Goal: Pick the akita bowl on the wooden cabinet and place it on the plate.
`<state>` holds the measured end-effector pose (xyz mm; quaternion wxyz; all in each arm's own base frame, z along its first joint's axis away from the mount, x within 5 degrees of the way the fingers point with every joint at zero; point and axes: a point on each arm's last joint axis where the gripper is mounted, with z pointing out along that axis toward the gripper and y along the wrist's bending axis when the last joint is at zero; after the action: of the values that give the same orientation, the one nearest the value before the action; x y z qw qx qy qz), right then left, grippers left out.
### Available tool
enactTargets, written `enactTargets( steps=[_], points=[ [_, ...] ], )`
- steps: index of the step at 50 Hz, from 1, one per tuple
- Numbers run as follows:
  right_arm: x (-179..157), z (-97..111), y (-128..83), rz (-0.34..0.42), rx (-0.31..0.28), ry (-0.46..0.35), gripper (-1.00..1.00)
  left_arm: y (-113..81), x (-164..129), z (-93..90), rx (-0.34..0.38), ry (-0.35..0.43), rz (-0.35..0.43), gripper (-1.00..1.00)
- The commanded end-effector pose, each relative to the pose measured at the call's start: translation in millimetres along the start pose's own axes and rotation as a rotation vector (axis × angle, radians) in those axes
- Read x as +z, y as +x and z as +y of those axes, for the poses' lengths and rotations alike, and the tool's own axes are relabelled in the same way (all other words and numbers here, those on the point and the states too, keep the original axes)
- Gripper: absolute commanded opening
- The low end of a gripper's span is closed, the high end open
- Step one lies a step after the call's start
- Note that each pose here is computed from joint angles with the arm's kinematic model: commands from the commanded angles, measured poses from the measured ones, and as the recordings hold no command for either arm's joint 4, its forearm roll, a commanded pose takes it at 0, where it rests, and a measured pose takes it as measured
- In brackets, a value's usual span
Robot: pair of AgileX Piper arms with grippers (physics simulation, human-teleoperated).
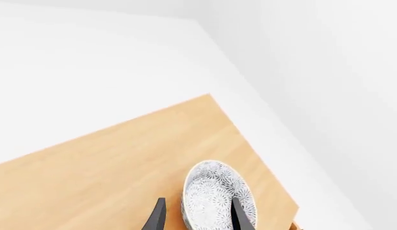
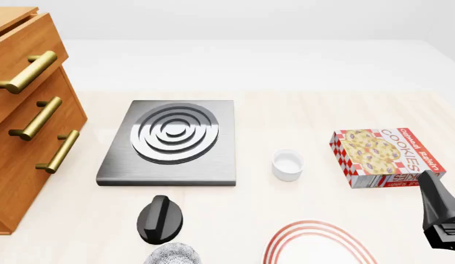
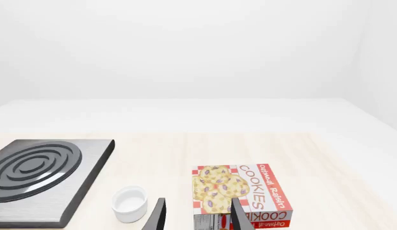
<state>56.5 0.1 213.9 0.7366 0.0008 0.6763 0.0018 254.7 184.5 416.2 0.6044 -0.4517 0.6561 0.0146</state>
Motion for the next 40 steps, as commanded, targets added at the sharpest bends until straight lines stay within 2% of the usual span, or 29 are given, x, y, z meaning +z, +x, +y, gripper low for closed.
enactTargets(
  steps=[1, 33, 34, 40],
  points=[
    [0, 0, 0, 0.000, 0.000, 0.000, 1.00, 6.1, 7, 0.9, 0.002, 0.000, 0.015, 1.00],
    [0, 0, 0, 0.000, 0.000, 0.000, 1.00, 20.5, 24, -2.7, 0.001, 0.010, 0.055, 1.00],
    [0, 0, 0, 0.000, 0.000, 0.000, 1.00, 18.4, 23, -2.2, 0.010, 0.008, 0.050, -1.00],
    [0, 0, 0, 0.000, 0.000, 0.000, 1.00, 11.7, 16, -5.9, 0.020, 0.021, 0.029, -1.00]
  ],
)
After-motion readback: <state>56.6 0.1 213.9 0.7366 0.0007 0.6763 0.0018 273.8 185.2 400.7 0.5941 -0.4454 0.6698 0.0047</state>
